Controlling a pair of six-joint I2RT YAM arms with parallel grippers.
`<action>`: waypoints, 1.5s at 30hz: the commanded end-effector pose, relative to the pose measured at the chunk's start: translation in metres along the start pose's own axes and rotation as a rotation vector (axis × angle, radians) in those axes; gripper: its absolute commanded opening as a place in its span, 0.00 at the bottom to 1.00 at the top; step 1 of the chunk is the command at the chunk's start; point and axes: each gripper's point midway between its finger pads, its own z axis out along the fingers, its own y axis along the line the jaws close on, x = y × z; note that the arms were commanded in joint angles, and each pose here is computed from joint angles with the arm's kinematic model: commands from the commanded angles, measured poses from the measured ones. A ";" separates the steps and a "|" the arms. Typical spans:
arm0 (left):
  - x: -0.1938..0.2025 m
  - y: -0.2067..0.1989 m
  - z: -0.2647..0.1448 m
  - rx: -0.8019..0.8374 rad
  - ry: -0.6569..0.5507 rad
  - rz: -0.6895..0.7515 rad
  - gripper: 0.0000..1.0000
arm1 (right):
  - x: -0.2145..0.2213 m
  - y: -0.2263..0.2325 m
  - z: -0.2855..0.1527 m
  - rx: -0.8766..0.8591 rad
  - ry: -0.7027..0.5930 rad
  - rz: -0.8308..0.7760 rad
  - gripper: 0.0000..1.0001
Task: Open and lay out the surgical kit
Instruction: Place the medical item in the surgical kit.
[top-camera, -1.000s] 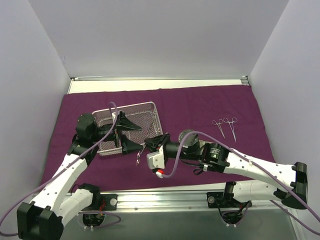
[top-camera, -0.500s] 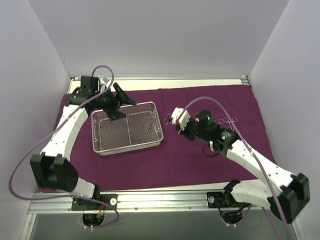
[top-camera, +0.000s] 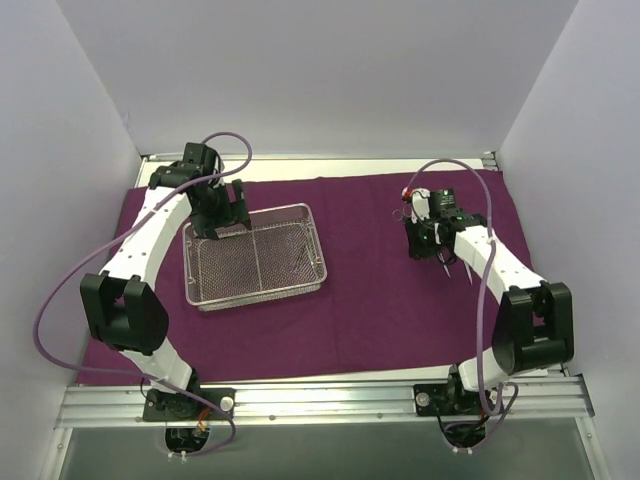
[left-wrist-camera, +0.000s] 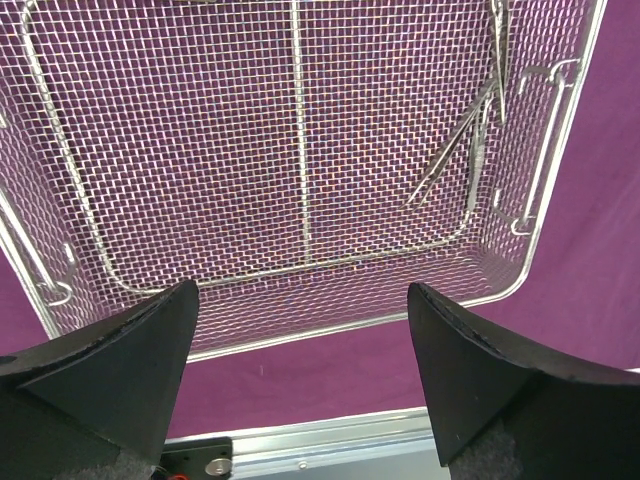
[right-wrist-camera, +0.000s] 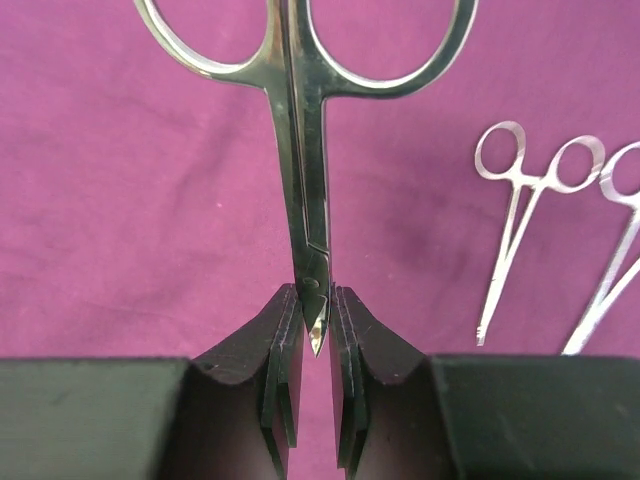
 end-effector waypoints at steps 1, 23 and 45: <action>-0.010 -0.001 -0.012 0.054 -0.061 0.050 0.94 | 0.007 0.002 0.000 -0.010 0.074 0.078 0.00; -0.008 -0.004 -0.004 0.228 -0.003 0.018 0.93 | 0.038 -0.023 0.026 0.047 0.254 0.132 0.00; -0.011 -0.005 0.000 0.273 0.033 0.012 0.93 | 0.048 -0.021 0.055 0.016 0.294 0.161 0.05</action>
